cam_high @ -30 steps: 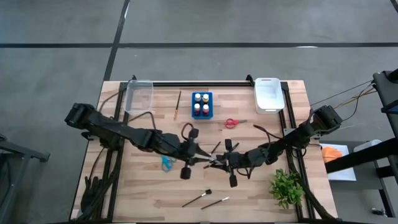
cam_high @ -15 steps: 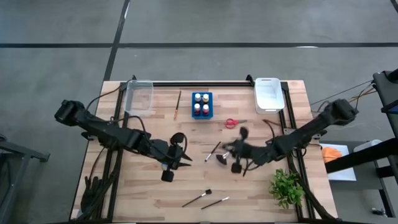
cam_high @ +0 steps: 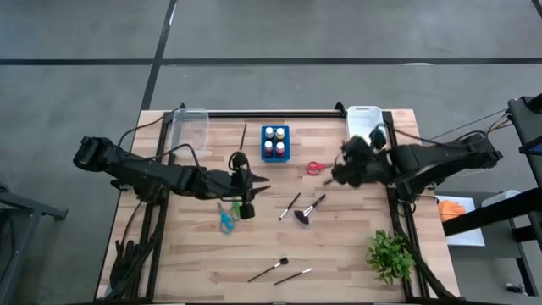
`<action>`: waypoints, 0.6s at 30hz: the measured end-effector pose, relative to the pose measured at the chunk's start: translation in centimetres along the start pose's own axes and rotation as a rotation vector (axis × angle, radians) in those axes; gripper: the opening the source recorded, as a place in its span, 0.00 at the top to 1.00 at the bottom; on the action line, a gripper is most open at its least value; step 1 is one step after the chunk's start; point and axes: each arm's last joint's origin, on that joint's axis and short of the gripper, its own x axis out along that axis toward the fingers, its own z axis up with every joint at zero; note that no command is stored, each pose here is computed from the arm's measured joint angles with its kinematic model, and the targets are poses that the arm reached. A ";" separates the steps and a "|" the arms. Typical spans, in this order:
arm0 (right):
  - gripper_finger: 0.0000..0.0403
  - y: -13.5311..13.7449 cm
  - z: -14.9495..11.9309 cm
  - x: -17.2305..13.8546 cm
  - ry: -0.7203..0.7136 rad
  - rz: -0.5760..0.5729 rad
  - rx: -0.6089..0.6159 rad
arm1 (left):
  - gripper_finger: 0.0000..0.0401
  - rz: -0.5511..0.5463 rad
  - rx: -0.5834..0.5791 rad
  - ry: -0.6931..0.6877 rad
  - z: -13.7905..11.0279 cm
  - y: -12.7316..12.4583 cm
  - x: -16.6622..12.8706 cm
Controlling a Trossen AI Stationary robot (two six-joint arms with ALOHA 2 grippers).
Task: Pick & Place Paint Supplies
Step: Put the black powder brush into the white bin
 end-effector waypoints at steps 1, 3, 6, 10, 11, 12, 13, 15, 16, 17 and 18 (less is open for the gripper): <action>0.92 -0.6 0.4 0.4 0.018 -0.030 0.009 | 0.76 -0.004 0.004 -0.003 0.0 0.0 0.0; 0.92 -1.7 1.0 1.4 0.060 -0.083 0.035 | 0.76 -0.005 0.004 -0.008 0.1 0.0 -0.1; 0.92 -3.6 1.4 3.4 0.156 -0.164 0.067 | 0.76 -0.017 -0.013 -0.015 0.3 0.1 -0.3; 0.92 -6.8 1.2 6.3 0.296 -0.269 0.129 | 0.76 -0.051 -0.031 0.027 -0.1 -0.1 -0.4; 0.92 -7.5 1.1 6.9 0.324 -0.294 0.140 | 0.76 -0.052 -0.031 0.031 -0.2 -0.1 -0.4; 0.92 -8.2 0.9 7.6 0.346 -0.313 0.152 | 0.76 -0.051 -0.031 0.031 -0.2 -0.1 -0.4; 0.92 -8.8 0.7 8.2 0.361 -0.323 0.167 | 0.76 -0.051 -0.032 0.029 -0.2 -0.1 -0.4; 0.92 -9.7 0.3 9.4 0.395 -0.315 0.191 | 0.76 -0.050 -0.031 0.033 -0.3 -0.1 -0.4; 0.92 -10.1 0.0 10.0 0.409 -0.301 0.202 | 0.76 -0.051 -0.030 0.035 -0.4 -0.1 -0.4; 0.92 -10.4 -0.2 10.6 0.418 -0.287 0.212 | 0.76 -0.051 -0.030 0.034 -0.3 -0.1 -0.4; 0.92 -10.6 -0.5 11.1 0.419 -0.277 0.221 | 0.76 -0.051 -0.030 0.034 -0.3 -0.1 -0.4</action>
